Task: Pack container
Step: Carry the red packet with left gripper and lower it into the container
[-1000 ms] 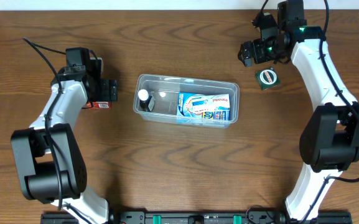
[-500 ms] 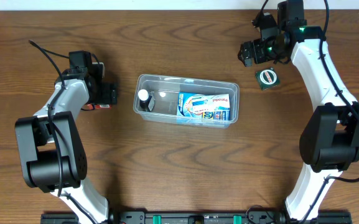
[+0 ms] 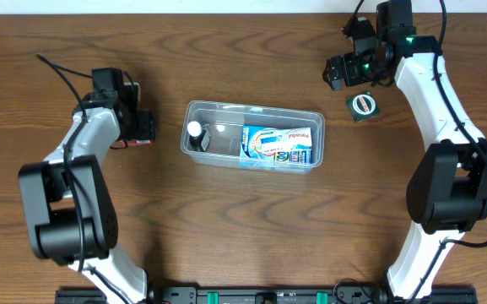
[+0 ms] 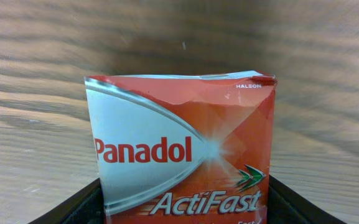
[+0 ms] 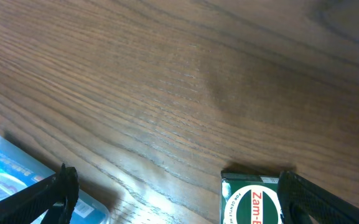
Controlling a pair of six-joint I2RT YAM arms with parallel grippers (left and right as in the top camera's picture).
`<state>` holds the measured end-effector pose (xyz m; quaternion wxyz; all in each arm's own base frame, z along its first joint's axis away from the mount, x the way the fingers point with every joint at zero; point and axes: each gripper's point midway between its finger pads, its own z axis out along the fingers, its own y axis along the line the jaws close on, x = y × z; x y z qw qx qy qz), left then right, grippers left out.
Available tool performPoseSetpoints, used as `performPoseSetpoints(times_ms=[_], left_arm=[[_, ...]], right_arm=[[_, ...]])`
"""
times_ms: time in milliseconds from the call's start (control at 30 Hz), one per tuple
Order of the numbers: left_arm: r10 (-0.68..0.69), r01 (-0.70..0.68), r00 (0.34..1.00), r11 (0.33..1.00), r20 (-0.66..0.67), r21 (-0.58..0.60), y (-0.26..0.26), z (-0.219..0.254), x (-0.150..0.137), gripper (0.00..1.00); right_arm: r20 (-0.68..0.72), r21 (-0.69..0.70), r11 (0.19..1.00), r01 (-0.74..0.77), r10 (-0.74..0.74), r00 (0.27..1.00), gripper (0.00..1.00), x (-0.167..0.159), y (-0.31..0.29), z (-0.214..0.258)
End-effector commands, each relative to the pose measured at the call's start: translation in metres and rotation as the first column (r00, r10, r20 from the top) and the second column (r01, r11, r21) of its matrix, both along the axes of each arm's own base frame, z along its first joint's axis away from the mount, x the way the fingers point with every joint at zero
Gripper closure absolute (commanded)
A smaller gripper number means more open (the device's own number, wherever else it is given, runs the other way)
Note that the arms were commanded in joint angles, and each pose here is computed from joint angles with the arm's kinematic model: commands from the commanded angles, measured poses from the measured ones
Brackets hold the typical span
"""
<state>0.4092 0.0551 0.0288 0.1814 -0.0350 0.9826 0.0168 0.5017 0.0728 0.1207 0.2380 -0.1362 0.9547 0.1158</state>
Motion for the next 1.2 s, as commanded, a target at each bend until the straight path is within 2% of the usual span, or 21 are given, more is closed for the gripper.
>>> performPoseSetpoints(times_ms=[0,200,500,767,1167], left_arm=[[0.066,-0.064,0.985,0.998,0.158,-0.017,0.003,0.063,0.012,0.30],[0.077,-0.071,0.959,0.997,0.272,-0.033,-0.009,0.124,0.001,0.30],[-0.042,0.069,0.923,0.996,0.383,-0.057,-0.074,0.181,-0.019,0.31],[-0.120,0.165,0.929,0.981,0.349,-0.102,-0.131,0.177,-0.035,0.32],[-0.222,0.268,0.930,0.955,0.294,-0.124,-0.188,0.159,-0.049,0.35]], right_arm=[[0.006,0.012,1.000,0.001,-0.001,1.000,0.01,0.002,0.004,0.004],[0.006,0.012,1.000,0.001,-0.001,1.000,0.01,0.002,0.004,0.004],[0.006,0.012,1.000,0.001,-0.001,1.000,0.01,0.002,0.004,0.004],[0.006,0.012,1.000,0.001,-0.001,1.000,0.01,0.002,0.004,0.004],[0.006,0.012,1.000,0.001,-0.001,1.000,0.01,0.002,0.004,0.004]])
